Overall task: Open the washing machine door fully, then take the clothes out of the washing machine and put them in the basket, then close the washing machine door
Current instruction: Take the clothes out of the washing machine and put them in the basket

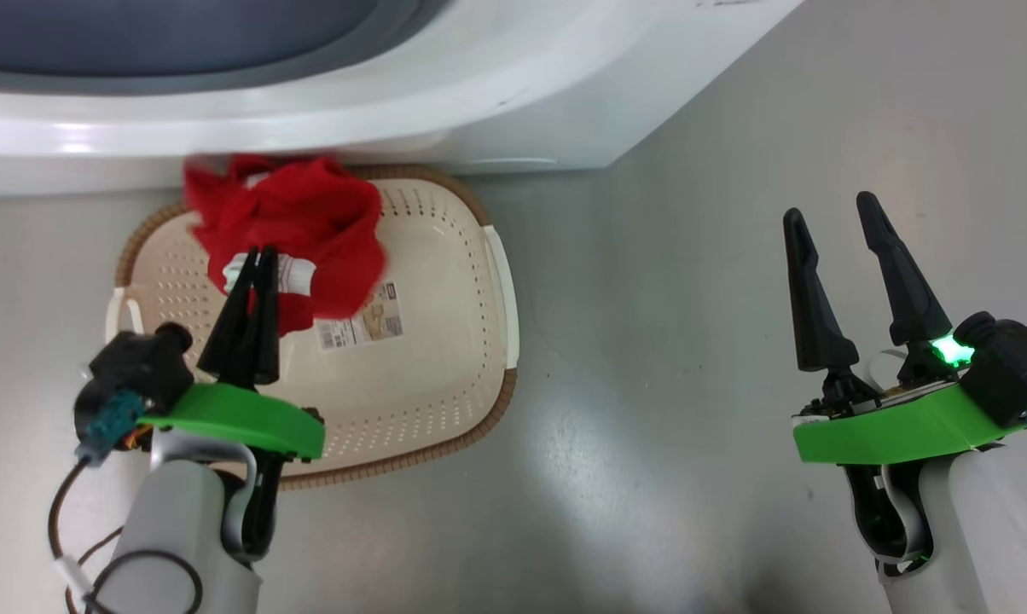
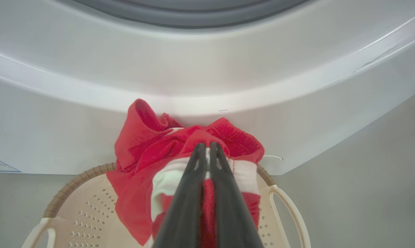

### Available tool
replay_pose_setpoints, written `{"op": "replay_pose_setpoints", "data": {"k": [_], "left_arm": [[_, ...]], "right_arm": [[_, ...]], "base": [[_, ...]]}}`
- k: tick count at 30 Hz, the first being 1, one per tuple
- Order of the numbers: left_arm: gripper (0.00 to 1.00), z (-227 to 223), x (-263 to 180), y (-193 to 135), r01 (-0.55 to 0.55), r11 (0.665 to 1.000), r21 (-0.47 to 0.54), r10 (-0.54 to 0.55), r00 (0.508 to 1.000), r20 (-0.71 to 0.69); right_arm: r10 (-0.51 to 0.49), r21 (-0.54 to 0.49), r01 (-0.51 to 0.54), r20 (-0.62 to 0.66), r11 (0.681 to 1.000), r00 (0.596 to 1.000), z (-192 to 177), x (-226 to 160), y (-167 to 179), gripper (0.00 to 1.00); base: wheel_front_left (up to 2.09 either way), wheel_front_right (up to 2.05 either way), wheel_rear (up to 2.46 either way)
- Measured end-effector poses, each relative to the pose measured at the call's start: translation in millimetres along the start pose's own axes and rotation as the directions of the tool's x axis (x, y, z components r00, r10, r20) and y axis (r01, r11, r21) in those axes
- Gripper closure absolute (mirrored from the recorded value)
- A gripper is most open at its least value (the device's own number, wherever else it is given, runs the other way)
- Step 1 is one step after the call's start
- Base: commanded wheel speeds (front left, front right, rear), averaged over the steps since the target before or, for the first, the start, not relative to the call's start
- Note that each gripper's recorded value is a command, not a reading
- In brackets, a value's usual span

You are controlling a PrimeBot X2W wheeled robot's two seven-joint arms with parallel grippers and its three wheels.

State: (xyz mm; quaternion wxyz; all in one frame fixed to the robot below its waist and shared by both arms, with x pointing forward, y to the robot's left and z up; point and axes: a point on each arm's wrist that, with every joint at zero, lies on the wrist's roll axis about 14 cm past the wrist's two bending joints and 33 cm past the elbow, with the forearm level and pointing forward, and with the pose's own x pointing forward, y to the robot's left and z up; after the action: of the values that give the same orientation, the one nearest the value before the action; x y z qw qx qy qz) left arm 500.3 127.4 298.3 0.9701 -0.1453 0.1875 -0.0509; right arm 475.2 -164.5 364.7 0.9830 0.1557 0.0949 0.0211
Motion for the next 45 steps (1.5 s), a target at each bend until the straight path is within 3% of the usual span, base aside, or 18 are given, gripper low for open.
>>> {"op": "replay_pose_setpoints", "data": {"k": [13, 24, 31, 34, 35, 45], "left_arm": [[1.0, -78.7, 14.5, 8.3, -0.014, 1.0, -0.004, 0.012, 0.975, -0.223], [1.0, -107.9, 21.0, 13.0, -0.026, 1.0, -0.003, 0.023, 0.95, -0.31], [0.52, -109.3, 20.4, 11.7, -0.027, 1.0, -0.006, 0.024, 0.948, -0.318], [0.08, -106.9, 20.3, 12.1, -0.028, 1.0, -0.005, 0.025, 0.949, -0.313], [0.0, -105.7, 20.4, 12.2, -0.029, 1.0, -0.005, 0.026, 0.95, -0.311], [0.0, -82.8, 22.3, 9.9, -0.031, 0.999, -0.012, 0.027, 0.966, -0.259]], "right_arm": [[-0.018, 0.0, 0.018, -0.043, 1.0, 0.999, -26.6, 13.7, -11.4, 0.0], [-0.028, -0.005, 0.028, -0.071, 1.0, 0.997, -40.2, 15.2, -16.9, 0.0], [-0.026, -0.008, 0.025, -0.067, 1.0, 0.997, -38.3, 15.5, -16.3, 0.0], [-0.023, -0.007, 0.023, -0.063, 1.0, 0.998, -36.9, 15.8, -15.1, 0.0], [-0.022, -0.007, 0.022, -0.062, 1.0, 0.998, -36.2, 15.9, -14.7, 0.0], [-0.009, -0.006, 0.009, -0.037, 1.0, 0.999, -24.0, 15.3, -8.6, 0.0]], "base": [[0.0, 0.0, 0.0], [0.0, 0.0, 0.0], [0.0, 0.0, 0.0], [0.0, 0.0, 0.0], [0.0, 0.0, 0.0], [0.0, 0.0, 0.0]]}}
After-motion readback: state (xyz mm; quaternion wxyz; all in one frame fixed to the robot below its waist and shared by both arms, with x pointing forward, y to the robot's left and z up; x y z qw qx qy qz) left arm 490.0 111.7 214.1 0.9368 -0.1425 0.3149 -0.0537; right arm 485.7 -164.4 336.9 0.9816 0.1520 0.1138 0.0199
